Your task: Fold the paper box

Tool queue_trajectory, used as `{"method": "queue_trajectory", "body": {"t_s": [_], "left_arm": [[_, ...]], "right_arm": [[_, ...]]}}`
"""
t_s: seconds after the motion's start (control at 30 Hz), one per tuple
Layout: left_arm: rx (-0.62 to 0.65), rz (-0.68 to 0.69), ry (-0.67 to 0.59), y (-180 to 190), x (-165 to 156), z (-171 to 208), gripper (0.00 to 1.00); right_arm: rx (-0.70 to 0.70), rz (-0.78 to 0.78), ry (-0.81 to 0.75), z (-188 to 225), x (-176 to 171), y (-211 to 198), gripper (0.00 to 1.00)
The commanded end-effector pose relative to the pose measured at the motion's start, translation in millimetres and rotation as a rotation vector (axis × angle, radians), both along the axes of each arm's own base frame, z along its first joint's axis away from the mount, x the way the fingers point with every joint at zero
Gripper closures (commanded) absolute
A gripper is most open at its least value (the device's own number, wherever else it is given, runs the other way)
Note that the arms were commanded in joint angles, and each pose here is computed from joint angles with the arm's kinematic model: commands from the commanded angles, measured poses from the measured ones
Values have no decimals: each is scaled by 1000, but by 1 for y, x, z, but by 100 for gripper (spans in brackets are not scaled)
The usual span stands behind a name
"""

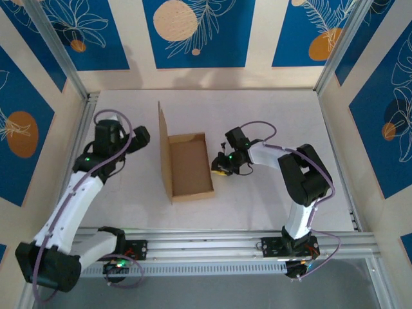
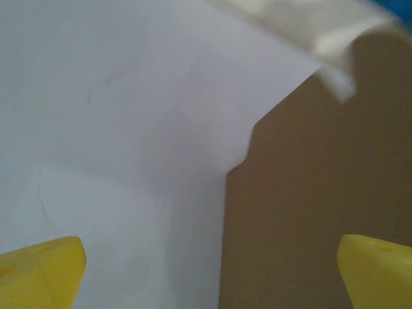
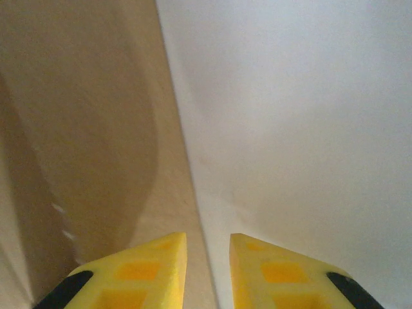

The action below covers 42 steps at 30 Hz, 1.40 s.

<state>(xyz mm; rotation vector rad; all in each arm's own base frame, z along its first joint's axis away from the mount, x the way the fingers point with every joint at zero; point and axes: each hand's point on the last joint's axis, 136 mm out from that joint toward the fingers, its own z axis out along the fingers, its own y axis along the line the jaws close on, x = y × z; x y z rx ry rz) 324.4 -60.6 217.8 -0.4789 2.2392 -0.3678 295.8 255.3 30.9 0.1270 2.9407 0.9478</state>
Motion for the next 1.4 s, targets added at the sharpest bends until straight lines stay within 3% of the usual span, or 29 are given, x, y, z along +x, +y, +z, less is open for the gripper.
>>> {"method": "queue_trajectory", "body": {"t_s": [0.0,0.2,0.43,0.53,0.67,0.73,0.87,1.03,1.1,1.2,1.3,1.37], "left_arm": [[-156,51,47,-11,7,-31,0],[-270,-96,88,-59,58,-43,0],[-372,-438,130,-140,132,-21,0],[-226,-446,152,-132,151,-16,0],[-138,-331,29,-91,163,23,0],[-121,-305,-20,-78,162,43,0],[-6,-262,-107,-55,143,83,0],[-75,-154,-150,-37,94,106,0],[-110,-52,-106,-23,72,98,0],[-133,148,53,11,40,67,0],[-193,97,88,14,31,47,0],[-133,-18,-11,9,34,50,0]], "right_arm": [[38,-10,-83,26,4,-2,73],[101,112,-25,28,-26,36,72],[199,264,-48,52,-51,106,64],[162,243,-100,65,-42,105,56],[153,149,-191,103,-23,83,44],[164,124,-231,127,-17,75,38],[177,106,-337,180,0,65,36],[-115,48,-629,221,56,11,29],[-166,-28,-671,235,79,-16,27],[-180,-180,-658,238,111,-63,14],[-110,-163,-637,230,133,-81,12],[-193,-47,-801,218,149,-85,16]]}}
